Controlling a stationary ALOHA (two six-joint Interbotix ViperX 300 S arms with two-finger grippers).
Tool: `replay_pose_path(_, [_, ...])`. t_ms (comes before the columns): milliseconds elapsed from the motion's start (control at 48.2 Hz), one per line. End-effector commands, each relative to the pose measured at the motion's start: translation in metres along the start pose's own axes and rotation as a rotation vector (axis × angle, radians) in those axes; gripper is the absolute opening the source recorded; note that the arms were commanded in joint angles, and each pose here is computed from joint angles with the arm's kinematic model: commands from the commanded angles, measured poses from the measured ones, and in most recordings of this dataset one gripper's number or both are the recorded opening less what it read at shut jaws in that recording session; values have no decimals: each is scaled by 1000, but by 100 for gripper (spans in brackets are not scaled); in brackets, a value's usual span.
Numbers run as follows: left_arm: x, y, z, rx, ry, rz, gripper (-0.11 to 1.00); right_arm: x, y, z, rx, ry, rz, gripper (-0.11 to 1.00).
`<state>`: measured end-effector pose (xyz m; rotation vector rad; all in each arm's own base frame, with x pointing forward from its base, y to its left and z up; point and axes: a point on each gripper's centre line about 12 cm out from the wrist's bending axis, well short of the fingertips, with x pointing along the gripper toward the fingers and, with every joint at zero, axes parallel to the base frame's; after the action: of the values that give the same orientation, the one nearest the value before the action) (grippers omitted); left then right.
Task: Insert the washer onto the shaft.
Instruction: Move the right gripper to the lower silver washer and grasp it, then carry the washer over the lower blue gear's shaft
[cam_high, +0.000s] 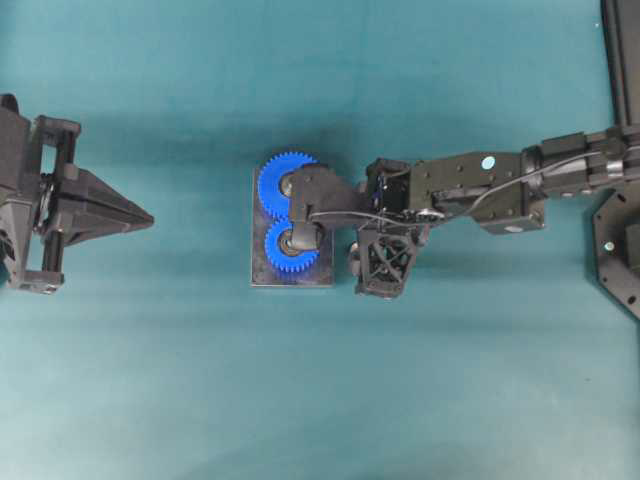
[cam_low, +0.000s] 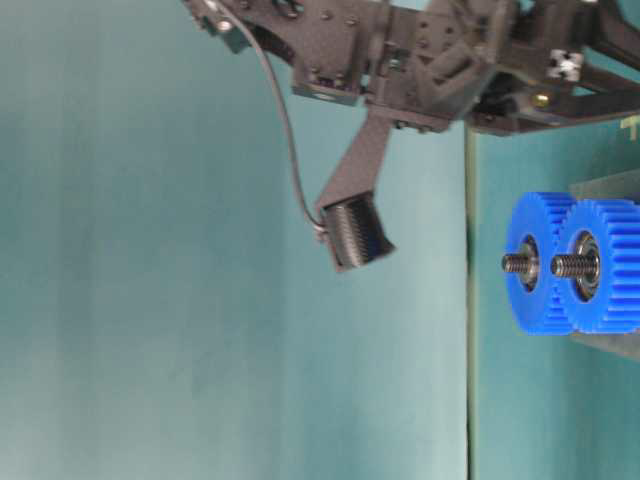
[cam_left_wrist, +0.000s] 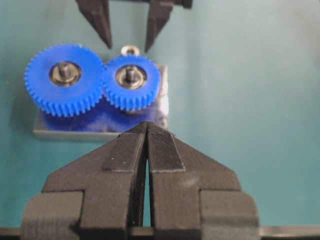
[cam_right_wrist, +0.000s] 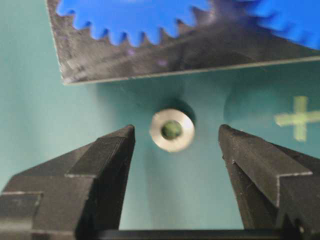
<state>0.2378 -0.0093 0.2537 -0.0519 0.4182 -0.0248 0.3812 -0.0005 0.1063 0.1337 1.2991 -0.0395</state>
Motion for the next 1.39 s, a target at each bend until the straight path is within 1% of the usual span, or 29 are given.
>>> replay_pose_path(0, [-1, -1, 7, 2, -23, -3, 0, -6, 2, 3, 1, -24, 3, 71])
replay_pose_path(394, [-1, -1, 7, 4, -23, -3, 0, 9, 4, -1, -4, 15, 0, 70])
replay_pose_path(602, [0, -1, 8, 2, -23, -3, 0, 12, 7, -2, -10, 26, 1, 68])
replay_pose_path(706, [0, -1, 7, 4, -21, -2, 0, 13, 8, -4, -16, 31, 2, 61])
replay_pose_path(830, [-1, -1, 7, 4, -23, -3, 0, 13, 11, -3, -23, 25, 4, 41])
replay_pose_path(892, [0, -1, 7, 4, -21, -2, 0, 11, 13, -2, -28, 24, 5, 37])
replay_pose_path(976, [-1, -1, 7, 2, -23, -3, 0, 7, 14, -2, -30, 18, 7, 34])
replay_pose_path(1100, [-1, -1, 7, -1, -23, -3, 0, -3, 15, 1, -31, 9, 10, 34])
replay_pose_path(1287, [-1, -1, 7, 1, -23, -3, 0, -39, 18, 11, -46, -9, 13, 34])
replay_pose_path(1370, [0, -1, 6, 1, -20, -2, 0, -53, 19, 20, -59, -21, 7, 34])
